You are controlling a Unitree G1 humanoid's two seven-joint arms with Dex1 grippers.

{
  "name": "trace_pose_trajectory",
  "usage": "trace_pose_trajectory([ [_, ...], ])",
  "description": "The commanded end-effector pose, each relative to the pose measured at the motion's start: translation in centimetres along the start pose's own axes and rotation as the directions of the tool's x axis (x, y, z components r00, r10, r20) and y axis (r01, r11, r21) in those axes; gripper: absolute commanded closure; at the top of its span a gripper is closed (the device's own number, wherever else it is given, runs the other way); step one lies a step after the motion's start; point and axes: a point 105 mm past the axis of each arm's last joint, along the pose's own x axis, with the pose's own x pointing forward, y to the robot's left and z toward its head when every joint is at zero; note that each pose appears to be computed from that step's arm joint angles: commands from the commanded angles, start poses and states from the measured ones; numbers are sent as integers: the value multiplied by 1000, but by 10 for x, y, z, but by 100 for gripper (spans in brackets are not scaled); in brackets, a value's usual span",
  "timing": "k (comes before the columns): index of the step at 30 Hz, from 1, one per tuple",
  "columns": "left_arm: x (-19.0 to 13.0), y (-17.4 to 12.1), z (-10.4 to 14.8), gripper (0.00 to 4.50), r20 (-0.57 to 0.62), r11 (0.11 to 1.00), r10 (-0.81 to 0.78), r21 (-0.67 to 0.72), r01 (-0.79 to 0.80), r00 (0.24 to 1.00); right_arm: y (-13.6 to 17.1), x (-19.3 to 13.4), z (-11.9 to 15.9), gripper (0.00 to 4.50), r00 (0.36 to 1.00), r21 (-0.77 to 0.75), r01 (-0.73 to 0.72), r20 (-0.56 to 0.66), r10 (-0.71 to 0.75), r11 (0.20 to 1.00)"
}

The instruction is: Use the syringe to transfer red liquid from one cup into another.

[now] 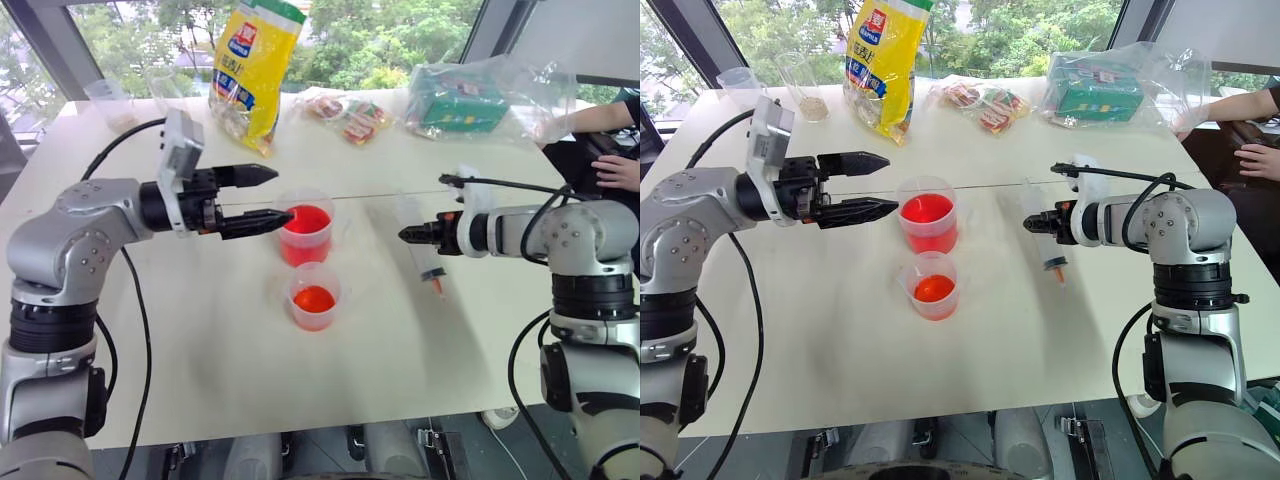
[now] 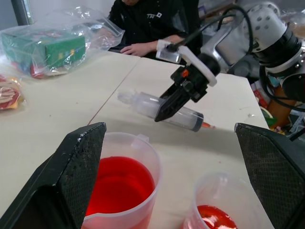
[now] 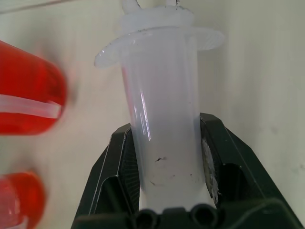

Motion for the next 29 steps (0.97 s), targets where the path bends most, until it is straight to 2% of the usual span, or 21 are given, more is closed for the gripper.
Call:
trace_pose_trajectory([
  [1,1,-7,3,5,4,999,-8,37,7,1000,-8,5,-10,312,999,16,29,-44,-28,999],
  [2,1,-8,2,5,-1,999,-9,38,9,1000,-9,7,-12,312,998,18,33,-50,-32,999],
  [6,1,-11,-2,0,-14,999,-8,37,9,1000,-9,7,-15,118,998,24,18,-56,-17,1000],
  [8,1,-12,-4,0,-21,999,-8,38,9,1000,-7,5,-12,4,999,19,4,-49,-3,1000],
  [12,-1,-13,-5,0,-28,999,-5,36,6,1000,-2,-8,-5,4,1000,-71,-2,-28,0,997],
  [16,-6,-12,-6,0,-47,999,4,40,-2,999,11,-34,9,4,997,-233,-57,33,66,971],
  [20,-13,-12,-8,0,-70,999,15,45,-12,997,41,-76,22,4,959,-401,-205,98,265,893],
  [22,-18,-14,-9,0,-88,999,27,49,-23,996,48,-101,19,4,939,-484,-248,94,331,839],
  [26,-27,-15,-8,0,-99,997,59,53,-54,993,58,-136,8,4,905,-552,-324,56,421,769],
  [29,-30,-15,-8,0,-99,997,70,49,-65,993,62,-146,3,4,895,-566,-344,43,444,749],
])
